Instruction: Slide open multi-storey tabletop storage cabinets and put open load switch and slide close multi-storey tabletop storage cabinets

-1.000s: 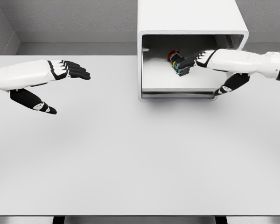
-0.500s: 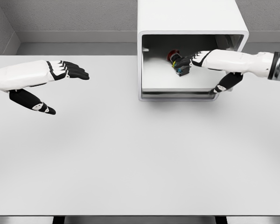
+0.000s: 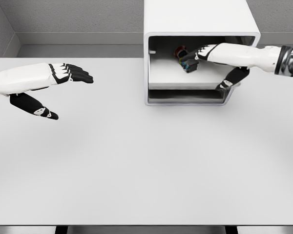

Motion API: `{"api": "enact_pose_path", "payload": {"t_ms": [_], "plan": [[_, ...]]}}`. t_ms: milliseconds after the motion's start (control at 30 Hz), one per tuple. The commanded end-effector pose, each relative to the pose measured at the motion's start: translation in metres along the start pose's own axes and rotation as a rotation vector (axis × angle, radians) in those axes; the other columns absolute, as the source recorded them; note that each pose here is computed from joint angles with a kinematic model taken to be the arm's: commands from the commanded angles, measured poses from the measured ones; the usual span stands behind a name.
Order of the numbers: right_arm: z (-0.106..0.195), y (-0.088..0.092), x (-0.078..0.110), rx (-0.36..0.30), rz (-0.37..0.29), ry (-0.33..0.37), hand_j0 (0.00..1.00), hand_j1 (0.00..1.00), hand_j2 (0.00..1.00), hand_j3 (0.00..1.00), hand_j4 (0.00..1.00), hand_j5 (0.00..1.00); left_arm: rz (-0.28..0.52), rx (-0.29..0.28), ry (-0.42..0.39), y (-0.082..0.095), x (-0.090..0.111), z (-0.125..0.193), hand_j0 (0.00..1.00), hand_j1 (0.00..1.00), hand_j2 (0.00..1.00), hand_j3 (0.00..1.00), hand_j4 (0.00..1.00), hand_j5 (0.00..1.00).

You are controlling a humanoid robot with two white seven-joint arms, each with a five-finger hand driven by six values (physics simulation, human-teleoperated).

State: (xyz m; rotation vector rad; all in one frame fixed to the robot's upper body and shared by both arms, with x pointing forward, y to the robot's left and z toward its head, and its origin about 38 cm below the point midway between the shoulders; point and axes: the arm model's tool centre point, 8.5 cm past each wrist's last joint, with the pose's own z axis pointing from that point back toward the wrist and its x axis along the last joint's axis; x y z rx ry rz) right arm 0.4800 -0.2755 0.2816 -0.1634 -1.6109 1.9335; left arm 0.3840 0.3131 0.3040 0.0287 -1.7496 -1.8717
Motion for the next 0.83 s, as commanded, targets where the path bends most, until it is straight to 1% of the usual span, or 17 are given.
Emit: {"api": "enact_pose_path", "payload": {"t_ms": [0,100,233,300,333,367,433,467,500,533,567,600,667,800], "plan": [[-0.004,-0.001,0.001,-0.002,0.006,-0.003,1.00,1.00,1.00,1.00,1.00,1.00,0.007,0.006,-0.001,0.000,0.000,0.000,1.00,1.00,1.00,1.00,1.00,1.00],[0.006,0.000,-0.001,0.004,0.007,0.012,1.00,1.00,1.00,1.00,1.00,1.00,0.009,0.006,0.003,0.000,-0.002,0.001,1.00,1.00,1.00,1.00,1.00,1.00],[0.020,-0.004,0.004,0.006,0.030,0.016,1.00,1.00,1.00,1.00,1.00,1.00,0.010,0.006,0.006,0.000,-0.002,0.001,1.00,1.00,1.00,1.00,1.00,1.00],[0.028,-0.005,0.015,0.013,0.060,0.004,1.00,1.00,1.00,1.00,1.00,1.00,0.012,0.004,0.012,0.000,-0.003,0.003,1.00,1.00,1.00,1.00,1.00,1.00],[0.031,0.000,0.018,0.019,0.062,-0.001,1.00,1.00,1.00,1.00,1.00,1.00,0.026,0.011,0.037,-0.001,-0.011,0.008,1.00,1.00,1.00,1.00,1.00,1.00],[0.034,-0.001,0.022,0.024,0.074,-0.006,1.00,1.00,1.00,1.00,1.00,1.00,0.028,0.014,0.041,-0.001,-0.013,0.009,1.00,1.00,1.00,1.00,1.00,1.00],[0.038,0.006,0.029,0.042,0.079,-0.018,1.00,1.00,1.00,1.00,1.00,1.00,0.029,0.014,0.043,0.000,-0.013,0.009,1.00,1.00,1.00,1.00,1.00,1.00],[0.038,0.009,0.030,0.028,0.071,-0.022,1.00,1.00,1.00,1.00,1.00,1.00,0.030,0.013,0.042,-0.001,-0.013,0.009,1.00,1.00,1.00,1.00,1.00,1.00],[0.044,0.014,0.028,0.029,0.065,-0.009,1.00,1.00,1.00,1.00,1.00,1.00,0.031,0.012,0.045,-0.001,-0.013,0.010,1.00,1.00,1.00,1.00,1.00,1.00],[0.046,0.017,0.029,0.033,0.058,-0.011,1.00,1.00,1.00,1.00,1.00,1.00,0.031,0.014,0.044,-0.001,-0.013,0.010,1.00,1.00,1.00,1.00,1.00,1.00],[0.053,0.021,0.029,0.037,0.039,-0.007,1.00,1.00,1.00,1.00,1.00,1.00,0.030,0.014,0.044,0.000,-0.013,0.010,1.00,1.00,1.00,1.00,1.00,1.00],[0.061,0.027,0.026,0.041,0.009,0.003,1.00,1.00,1.00,1.00,1.00,1.00,0.030,0.014,0.046,0.000,-0.014,0.010,1.00,1.00,1.00,1.00,1.00,1.00],[0.070,0.041,0.022,0.061,-0.029,0.022,1.00,1.00,1.00,1.00,1.00,1.00,0.031,0.014,0.049,0.000,-0.015,0.011,1.00,1.00,1.00,1.00,1.00,1.00],[0.078,0.058,0.017,0.084,-0.069,0.043,1.00,1.00,1.00,1.00,1.00,1.00,0.036,0.017,0.055,-0.001,-0.017,0.012,1.00,1.00,1.00,1.00,1.00,1.00]]}}
